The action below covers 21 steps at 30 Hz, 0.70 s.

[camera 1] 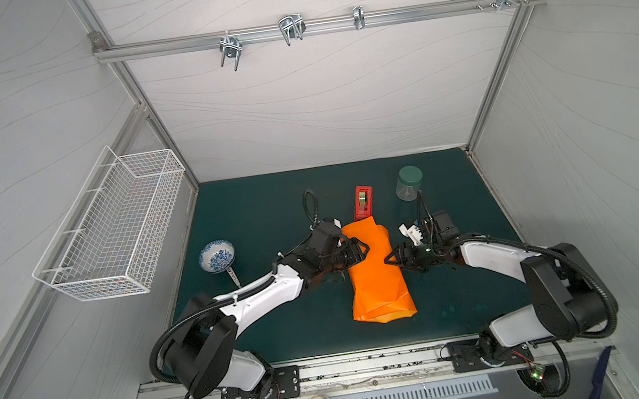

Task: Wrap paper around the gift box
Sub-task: 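Pinch the overlapped paper seam with the left gripper while the right gripper holds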

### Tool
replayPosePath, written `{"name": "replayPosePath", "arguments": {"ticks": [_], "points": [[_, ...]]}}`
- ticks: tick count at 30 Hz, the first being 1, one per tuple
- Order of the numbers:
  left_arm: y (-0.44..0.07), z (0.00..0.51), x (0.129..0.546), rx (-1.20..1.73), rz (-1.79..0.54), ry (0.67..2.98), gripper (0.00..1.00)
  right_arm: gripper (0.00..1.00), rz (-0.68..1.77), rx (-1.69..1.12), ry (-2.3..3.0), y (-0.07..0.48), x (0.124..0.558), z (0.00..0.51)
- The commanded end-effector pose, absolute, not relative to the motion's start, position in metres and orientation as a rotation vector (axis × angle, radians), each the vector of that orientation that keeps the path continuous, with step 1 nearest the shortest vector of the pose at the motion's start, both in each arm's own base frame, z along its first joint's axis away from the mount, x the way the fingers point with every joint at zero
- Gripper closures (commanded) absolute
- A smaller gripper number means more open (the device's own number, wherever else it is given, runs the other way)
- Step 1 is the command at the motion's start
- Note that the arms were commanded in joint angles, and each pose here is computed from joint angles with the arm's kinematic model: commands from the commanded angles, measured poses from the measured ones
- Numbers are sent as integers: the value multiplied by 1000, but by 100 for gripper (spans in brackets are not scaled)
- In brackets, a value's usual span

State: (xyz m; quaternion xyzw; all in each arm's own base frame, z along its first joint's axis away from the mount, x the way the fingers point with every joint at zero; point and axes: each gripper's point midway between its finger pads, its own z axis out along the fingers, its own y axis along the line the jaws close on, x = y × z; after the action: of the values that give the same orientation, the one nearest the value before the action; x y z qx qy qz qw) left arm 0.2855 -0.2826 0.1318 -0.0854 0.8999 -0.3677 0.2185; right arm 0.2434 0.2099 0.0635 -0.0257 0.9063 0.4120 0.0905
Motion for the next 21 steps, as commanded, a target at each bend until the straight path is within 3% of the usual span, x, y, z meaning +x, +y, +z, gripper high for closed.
{"name": "replayPosePath", "arguments": {"ticks": [1,12,21], "points": [[-258,106,284,-252,-866,2591,36,36,1053,23,2895,189,215,22],[-288,77,285,-102,-936,2720,36,37,1043,5,2890,191,217,26],[-281,50,273,-51,-864,2808,36,26,1022,-49,2835,194,237,53]]}}
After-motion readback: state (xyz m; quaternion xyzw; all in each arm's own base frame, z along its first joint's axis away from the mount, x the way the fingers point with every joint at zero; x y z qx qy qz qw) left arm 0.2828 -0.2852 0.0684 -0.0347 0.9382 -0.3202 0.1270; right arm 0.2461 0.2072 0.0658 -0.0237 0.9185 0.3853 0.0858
